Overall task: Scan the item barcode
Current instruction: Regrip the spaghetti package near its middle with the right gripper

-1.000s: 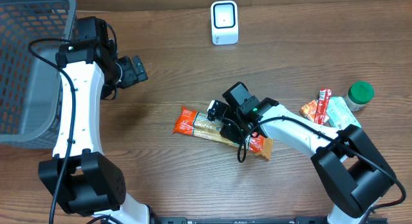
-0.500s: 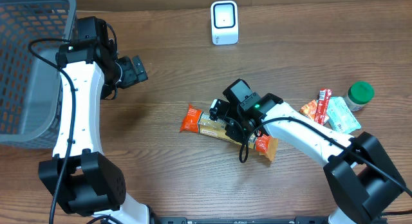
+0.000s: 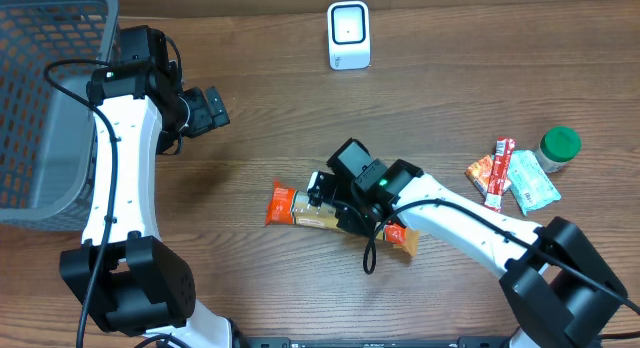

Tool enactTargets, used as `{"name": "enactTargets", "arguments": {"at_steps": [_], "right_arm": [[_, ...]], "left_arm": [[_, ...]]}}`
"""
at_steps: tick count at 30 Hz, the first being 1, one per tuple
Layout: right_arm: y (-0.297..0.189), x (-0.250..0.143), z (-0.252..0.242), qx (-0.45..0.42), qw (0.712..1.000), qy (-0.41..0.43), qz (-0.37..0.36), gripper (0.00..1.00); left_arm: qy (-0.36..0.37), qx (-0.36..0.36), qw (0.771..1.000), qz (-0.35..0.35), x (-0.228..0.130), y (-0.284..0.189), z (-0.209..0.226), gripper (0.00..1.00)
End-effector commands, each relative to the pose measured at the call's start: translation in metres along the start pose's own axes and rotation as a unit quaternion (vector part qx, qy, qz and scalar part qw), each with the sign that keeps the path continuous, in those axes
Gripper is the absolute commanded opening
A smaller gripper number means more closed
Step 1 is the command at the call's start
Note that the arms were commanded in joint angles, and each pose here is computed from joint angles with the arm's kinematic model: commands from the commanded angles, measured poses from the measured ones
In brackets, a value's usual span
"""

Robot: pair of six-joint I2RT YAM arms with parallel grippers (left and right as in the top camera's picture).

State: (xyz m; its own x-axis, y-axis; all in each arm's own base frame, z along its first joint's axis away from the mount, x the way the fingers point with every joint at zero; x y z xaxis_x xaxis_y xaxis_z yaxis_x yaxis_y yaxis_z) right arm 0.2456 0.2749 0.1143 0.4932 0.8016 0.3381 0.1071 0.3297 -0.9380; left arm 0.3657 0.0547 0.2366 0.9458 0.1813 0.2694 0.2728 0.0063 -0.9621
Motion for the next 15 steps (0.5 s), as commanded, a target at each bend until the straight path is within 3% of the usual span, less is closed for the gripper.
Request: {"name": "enactTargets", "arguments": {"at_steps": [1,6,11,15], "right_arm": [[-0.006,0.004,-0.007,-0.029,1.000,-0.004,-0.011,0.14],[-0.005,0.009,-0.030,-0.124,0.990,0.062,-0.025,0.13],[-0.005,0.012,-0.030,-0.121,0.990,0.070,-0.035,0.18],[-0.004,0.012,-0.027,-0.109,0.990,0.082,-0.036,0.41]], "left_arm": [[0.010,0.001,1.000,-0.006,0.003,-0.003,-0.001,1.00],[0.010,0.001,1.000,-0.006,0.003,-0.003,-0.001,1.00],[0.010,0.001,1.000,-0.006,0.003,-0.003,-0.001,1.00],[0.010,0.001,1.000,-0.006,0.003,-0.003,-0.001,1.00]]}}
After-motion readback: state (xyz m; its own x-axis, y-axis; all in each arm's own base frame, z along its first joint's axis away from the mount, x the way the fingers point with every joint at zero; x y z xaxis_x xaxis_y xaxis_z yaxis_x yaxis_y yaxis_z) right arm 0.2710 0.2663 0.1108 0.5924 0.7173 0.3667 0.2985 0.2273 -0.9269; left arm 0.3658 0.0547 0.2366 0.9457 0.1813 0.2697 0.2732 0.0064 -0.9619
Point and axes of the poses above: each gripper's point midway between its finger pads, its own y axis out along the fingers, its own z axis along the line the jaws close on, x = y × z, the point moved 7 cm from there along -y, back along the fingers, and after that the axes turned 14 degrees about y, right-handed, at the moved point
